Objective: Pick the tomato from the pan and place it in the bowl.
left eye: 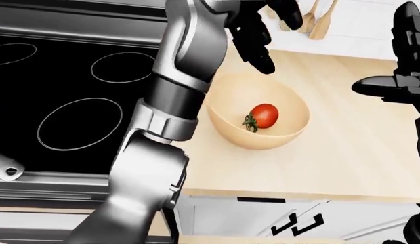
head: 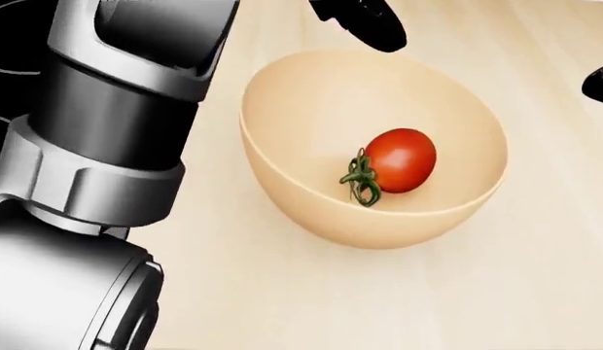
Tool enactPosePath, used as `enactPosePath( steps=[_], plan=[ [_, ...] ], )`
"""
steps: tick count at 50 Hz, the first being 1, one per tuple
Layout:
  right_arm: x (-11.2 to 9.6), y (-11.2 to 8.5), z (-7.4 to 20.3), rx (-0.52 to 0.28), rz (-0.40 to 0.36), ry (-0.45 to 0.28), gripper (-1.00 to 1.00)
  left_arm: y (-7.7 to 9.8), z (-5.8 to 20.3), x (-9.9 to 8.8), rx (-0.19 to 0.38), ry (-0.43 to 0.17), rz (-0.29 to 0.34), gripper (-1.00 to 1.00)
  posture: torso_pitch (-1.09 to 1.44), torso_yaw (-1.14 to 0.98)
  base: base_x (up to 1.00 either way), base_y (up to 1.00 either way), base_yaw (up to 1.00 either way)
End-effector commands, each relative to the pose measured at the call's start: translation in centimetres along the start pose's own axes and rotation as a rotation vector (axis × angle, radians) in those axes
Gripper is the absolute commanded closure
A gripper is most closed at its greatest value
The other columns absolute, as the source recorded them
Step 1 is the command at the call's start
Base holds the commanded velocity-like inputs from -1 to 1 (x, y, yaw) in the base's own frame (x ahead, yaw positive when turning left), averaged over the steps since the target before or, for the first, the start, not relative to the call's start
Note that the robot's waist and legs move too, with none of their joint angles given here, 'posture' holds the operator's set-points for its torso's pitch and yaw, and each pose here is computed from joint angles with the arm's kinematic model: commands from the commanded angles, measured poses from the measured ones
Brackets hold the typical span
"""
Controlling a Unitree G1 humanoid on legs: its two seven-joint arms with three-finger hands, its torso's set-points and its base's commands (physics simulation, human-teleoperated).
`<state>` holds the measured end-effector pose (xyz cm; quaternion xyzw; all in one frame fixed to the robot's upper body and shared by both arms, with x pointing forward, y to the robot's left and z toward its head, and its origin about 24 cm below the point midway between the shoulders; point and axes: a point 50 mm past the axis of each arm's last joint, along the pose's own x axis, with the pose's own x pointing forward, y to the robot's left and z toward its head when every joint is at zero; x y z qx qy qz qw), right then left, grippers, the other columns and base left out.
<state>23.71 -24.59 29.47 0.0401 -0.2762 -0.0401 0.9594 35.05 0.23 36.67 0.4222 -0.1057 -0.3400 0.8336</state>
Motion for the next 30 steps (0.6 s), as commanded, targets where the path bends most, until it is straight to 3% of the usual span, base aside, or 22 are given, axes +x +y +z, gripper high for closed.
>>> enactPosePath(
  steps=[1,4,19,23,30],
  plan=[
    [0.0,0.1,1.4,-0.011,0.005,-0.074,-1.00,1.3,1.6,-1.2,0.033,-0.046,0.055,-0.36,0.00,0.00,0.00,0.00,0.00],
    [0.1,0.1,1.5,-0.013,0.005,-0.073,-1.00,2.1,1.1,-1.8,0.024,-0.038,0.070,-0.51,0.00,0.00,0.00,0.00,0.00],
    [0.2,0.1,1.4,-0.015,0.003,-0.070,-1.00,3.1,-0.3,-3.8,0.002,-0.018,0.108,-0.78,0.00,0.00,0.00,0.00,0.00],
    [0.1,0.0,1.4,-0.014,0.002,-0.067,-1.00,3.5,-0.3,-5.1,-0.017,-0.020,0.128,-0.98,0.00,0.00,0.00,0.00,0.00],
    [0.2,0.1,1.3,-0.019,0.005,-0.063,-1.00,3.6,-1.9,-6.3,-0.048,0.000,0.152,-1.00,0.00,0.00,0.00,0.00,0.00]
  ],
)
